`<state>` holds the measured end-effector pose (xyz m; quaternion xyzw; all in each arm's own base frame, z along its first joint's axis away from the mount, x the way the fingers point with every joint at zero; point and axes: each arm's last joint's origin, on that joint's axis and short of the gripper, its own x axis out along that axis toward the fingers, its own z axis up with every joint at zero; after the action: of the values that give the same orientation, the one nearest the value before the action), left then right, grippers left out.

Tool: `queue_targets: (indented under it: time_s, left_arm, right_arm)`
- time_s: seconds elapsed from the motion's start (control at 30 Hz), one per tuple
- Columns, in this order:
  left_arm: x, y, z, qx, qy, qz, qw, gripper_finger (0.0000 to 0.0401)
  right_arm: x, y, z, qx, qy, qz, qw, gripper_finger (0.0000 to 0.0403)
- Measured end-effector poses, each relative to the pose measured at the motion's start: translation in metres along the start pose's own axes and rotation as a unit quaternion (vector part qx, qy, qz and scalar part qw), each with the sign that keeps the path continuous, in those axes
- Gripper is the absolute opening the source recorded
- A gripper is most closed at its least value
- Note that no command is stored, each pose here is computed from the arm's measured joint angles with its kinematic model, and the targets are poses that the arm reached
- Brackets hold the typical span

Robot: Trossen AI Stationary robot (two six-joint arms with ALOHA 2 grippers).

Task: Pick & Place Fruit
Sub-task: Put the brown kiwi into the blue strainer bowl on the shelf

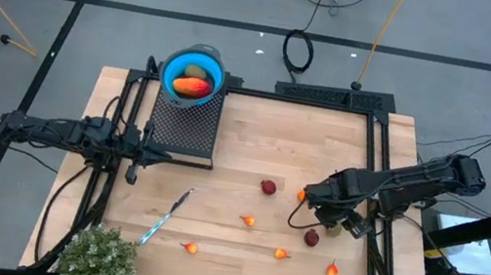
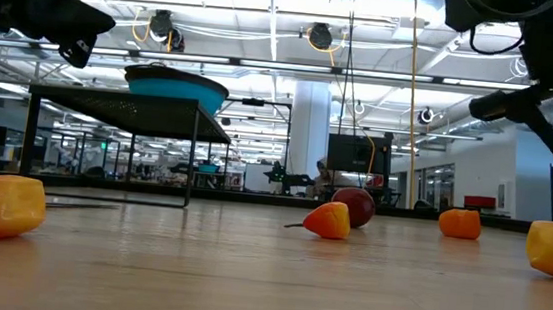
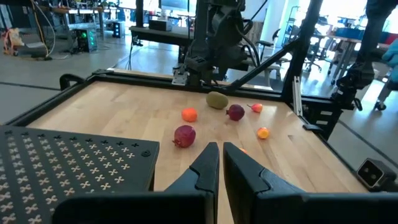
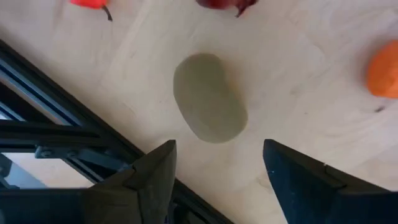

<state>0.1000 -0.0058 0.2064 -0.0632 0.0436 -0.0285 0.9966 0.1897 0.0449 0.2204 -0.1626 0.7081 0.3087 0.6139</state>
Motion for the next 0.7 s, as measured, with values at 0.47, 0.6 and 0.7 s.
queue_targets:
  time_s: [0.47,0.6,0.7]
  left_arm:
    - [0.000,0.001,-0.003,-0.031,0.012,0.009,0.999,0.0021]
    - [0.000,0.001,-0.004,-0.031,0.020,0.012,0.999,0.0021]
    - [0.000,0.001,-0.004,-0.031,0.019,0.018,0.999,0.0021]
  right_arm:
    - [0.027,0.006,-0.001,-0.040,0.015,0.002,0.999,0.0249]
    - [0.031,0.007,0.002,-0.052,0.001,-0.008,0.999,0.0249]
    - [0.033,0.008,0.005,-0.059,-0.007,-0.014,0.998,0.0250]
